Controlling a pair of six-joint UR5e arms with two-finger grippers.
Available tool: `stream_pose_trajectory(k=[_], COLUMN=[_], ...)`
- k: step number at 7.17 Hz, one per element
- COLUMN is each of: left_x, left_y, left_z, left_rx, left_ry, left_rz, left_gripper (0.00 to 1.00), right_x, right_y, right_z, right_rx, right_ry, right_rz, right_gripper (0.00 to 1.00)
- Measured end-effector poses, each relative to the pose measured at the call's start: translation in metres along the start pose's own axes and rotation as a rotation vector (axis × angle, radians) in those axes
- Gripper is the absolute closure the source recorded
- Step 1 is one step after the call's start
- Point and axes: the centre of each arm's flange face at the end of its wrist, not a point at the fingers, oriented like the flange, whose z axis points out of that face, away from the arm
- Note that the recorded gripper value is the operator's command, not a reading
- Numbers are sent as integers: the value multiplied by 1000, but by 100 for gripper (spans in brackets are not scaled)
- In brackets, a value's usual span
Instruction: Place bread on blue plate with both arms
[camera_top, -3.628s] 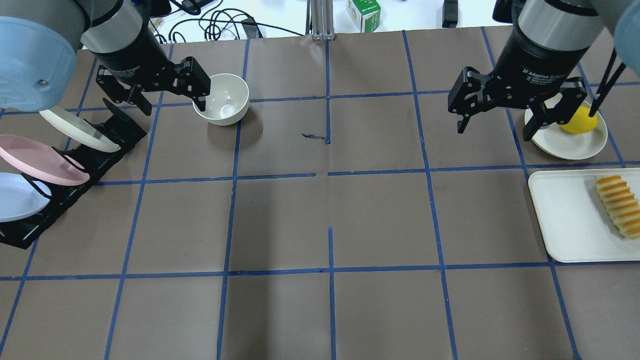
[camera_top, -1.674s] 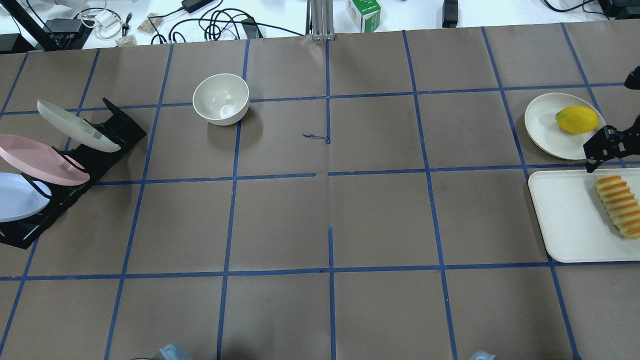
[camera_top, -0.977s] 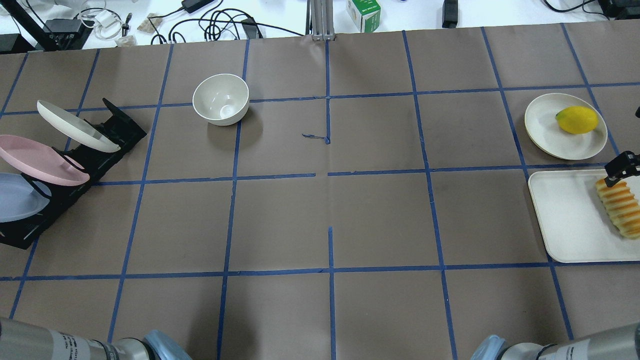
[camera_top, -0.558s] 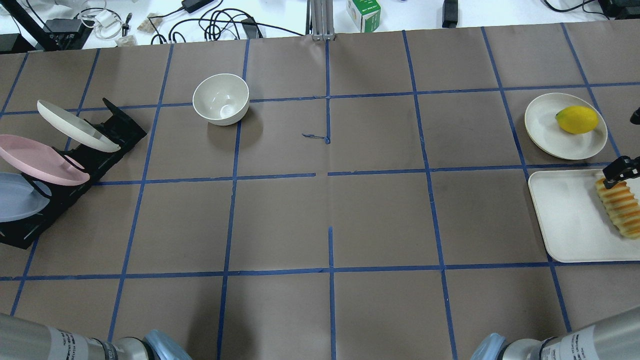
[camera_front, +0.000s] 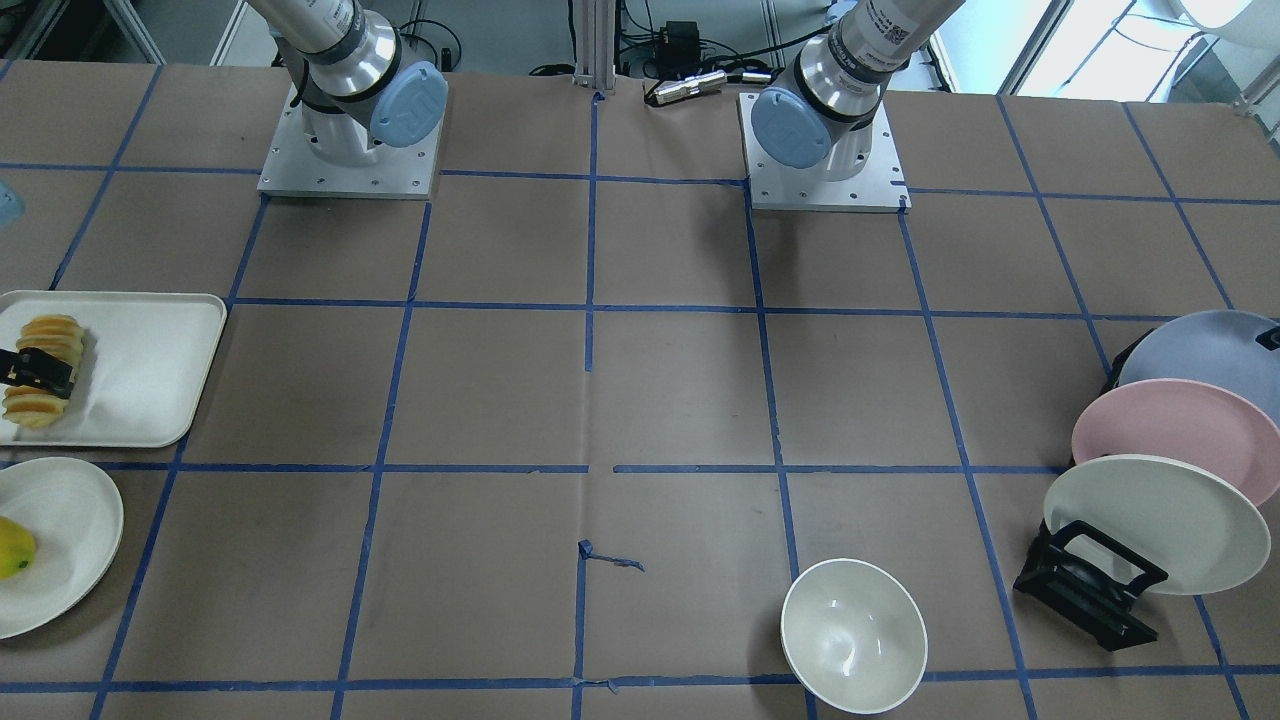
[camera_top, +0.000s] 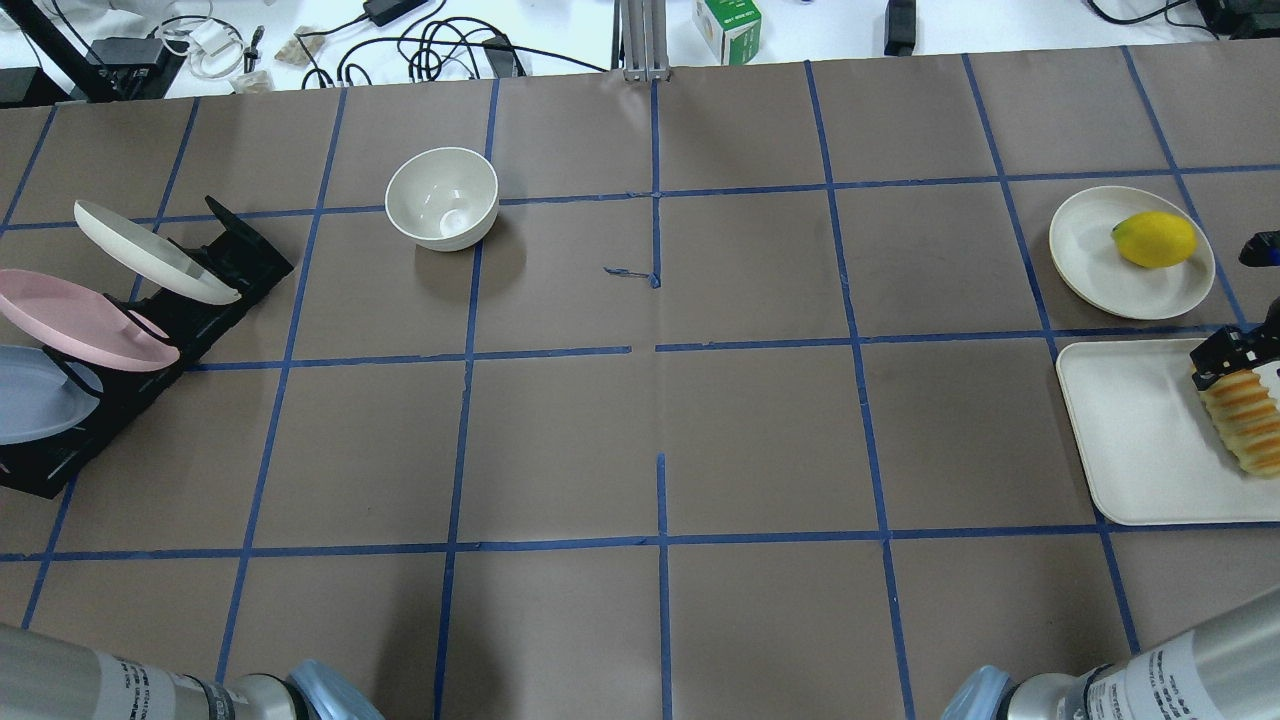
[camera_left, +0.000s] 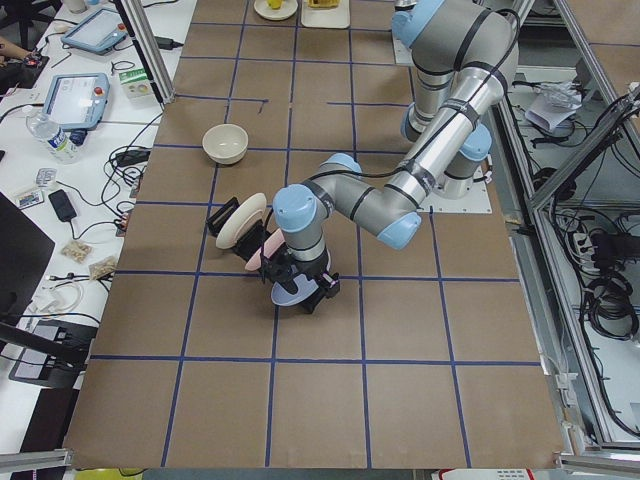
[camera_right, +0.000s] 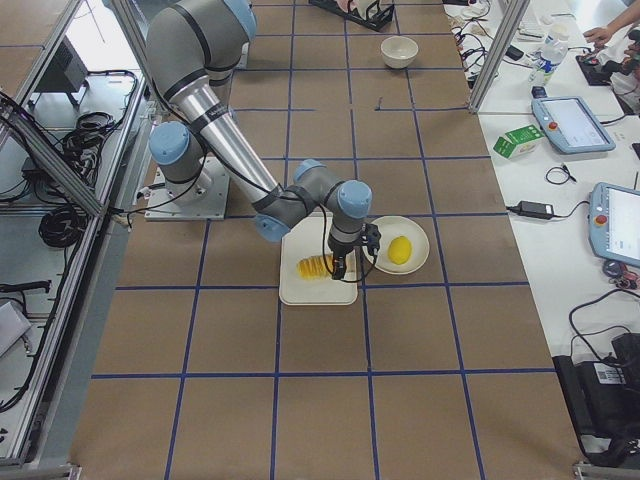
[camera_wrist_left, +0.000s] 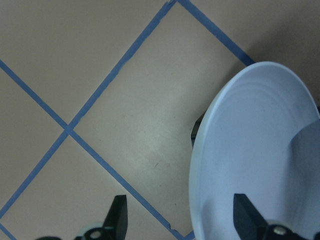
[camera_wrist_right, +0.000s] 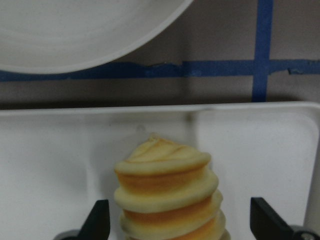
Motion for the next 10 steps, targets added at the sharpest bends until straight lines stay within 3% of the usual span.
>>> stream_pose_trajectory(k=[1,2,3,4,7,10], left_x=[0,0,0,-1,-3,-6], left_y=[0,0,0,1,2,3], left_z=[1,1,1,0,-4,-14], left_rx=[-2,-5,-6,-5,1,17], left_ry=[2,3,4,2,-3,-14], left_rz=[3,6,7,7,1,-9], left_gripper=[83,83,93,97,99,100], right_x=[-1,-1,0,0,1,-21], right_y=[0,-1,-2,-3,0,16], right_z=[6,11,16,17,4,-79], right_rx=[-8,-16,-22,-26,-35,-39], right_ry=[-6,-13,-18,-21,-9,5], right_rz=[1,3,5,6,23,60], right_gripper=[22,55,89,100,100,100])
